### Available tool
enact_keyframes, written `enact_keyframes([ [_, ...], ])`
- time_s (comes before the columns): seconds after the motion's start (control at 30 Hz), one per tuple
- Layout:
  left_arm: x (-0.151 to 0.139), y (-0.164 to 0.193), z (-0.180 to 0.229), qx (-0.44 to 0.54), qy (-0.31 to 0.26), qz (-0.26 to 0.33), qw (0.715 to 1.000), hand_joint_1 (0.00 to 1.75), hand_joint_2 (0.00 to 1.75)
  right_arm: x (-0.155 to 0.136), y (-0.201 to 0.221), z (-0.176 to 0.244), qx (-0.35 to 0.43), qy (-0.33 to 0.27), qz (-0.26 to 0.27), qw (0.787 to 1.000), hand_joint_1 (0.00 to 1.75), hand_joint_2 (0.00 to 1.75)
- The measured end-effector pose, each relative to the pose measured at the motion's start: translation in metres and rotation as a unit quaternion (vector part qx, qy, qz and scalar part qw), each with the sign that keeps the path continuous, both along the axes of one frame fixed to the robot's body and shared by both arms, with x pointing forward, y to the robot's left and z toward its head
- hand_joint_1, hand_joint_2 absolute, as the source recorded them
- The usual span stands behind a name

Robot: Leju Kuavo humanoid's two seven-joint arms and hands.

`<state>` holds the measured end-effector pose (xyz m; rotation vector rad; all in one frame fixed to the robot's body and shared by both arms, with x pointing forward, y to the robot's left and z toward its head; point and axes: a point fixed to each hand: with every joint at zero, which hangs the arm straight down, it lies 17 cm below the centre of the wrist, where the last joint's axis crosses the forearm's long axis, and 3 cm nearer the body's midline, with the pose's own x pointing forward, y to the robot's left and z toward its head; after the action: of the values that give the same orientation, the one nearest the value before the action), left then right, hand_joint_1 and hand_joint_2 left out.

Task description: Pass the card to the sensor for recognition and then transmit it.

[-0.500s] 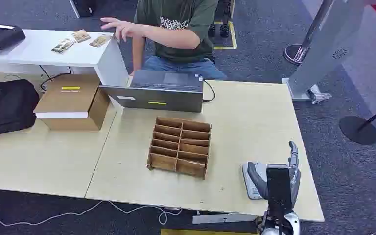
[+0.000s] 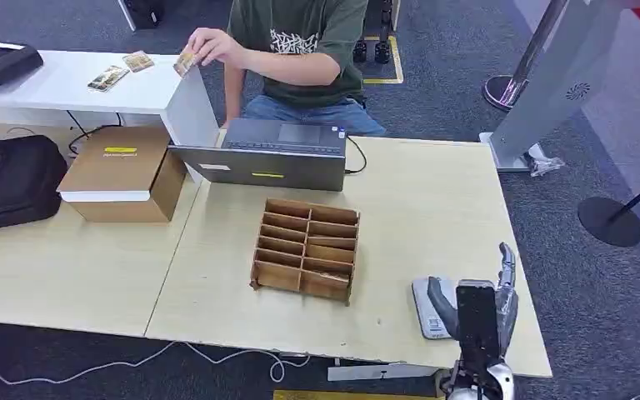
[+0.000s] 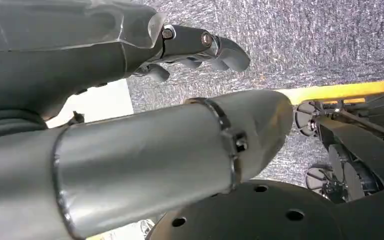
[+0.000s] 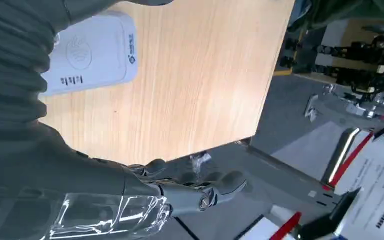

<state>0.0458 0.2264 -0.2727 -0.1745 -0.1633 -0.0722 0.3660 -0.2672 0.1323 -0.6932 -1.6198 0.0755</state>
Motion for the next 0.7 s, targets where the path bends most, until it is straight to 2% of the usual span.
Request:
enact_keyframes([
  [0.07,0.0,0.0,0.0,0.001,0.0,0.001,1.0,0.0,0.0,-0.002,-0.005,0.007,-0.06,-0.007,-0.017,0.998,0.0,1.75],
  [0.13,0.001,0.001,0.0,0.002,-0.002,0.002,1.0,0.0,0.0,-0.006,-0.007,0.022,-0.162,-0.021,-0.043,0.986,0.0,1.75],
  [0.2,0.003,0.0,0.0,0.002,-0.007,0.001,1.0,0.0,0.0,-0.011,-0.001,0.041,-0.3,-0.04,-0.068,0.951,0.0,1.75],
  [0.27,0.003,0.0,0.0,0.001,-0.009,0.001,1.0,0.0,0.0,-0.011,0.004,0.046,-0.36,-0.041,-0.076,0.929,0.0,1.75],
  [0.37,0.003,-0.001,0.001,-0.003,-0.01,0.001,1.0,0.0,0.0,-0.011,0.002,0.042,-0.393,-0.023,-0.089,0.915,0.0,1.75],
  [0.57,0.004,-0.001,0.001,-0.006,-0.012,0.003,1.0,0.0,0.0,-0.001,-0.022,0.034,-0.392,0.018,-0.123,0.912,0.0,1.75],
  [0.7,0.004,0.002,0.002,-0.007,-0.014,0.004,1.0,0.0,0.0,0.015,-0.011,0.044,-0.403,0.008,-0.115,0.908,0.0,1.75],
])
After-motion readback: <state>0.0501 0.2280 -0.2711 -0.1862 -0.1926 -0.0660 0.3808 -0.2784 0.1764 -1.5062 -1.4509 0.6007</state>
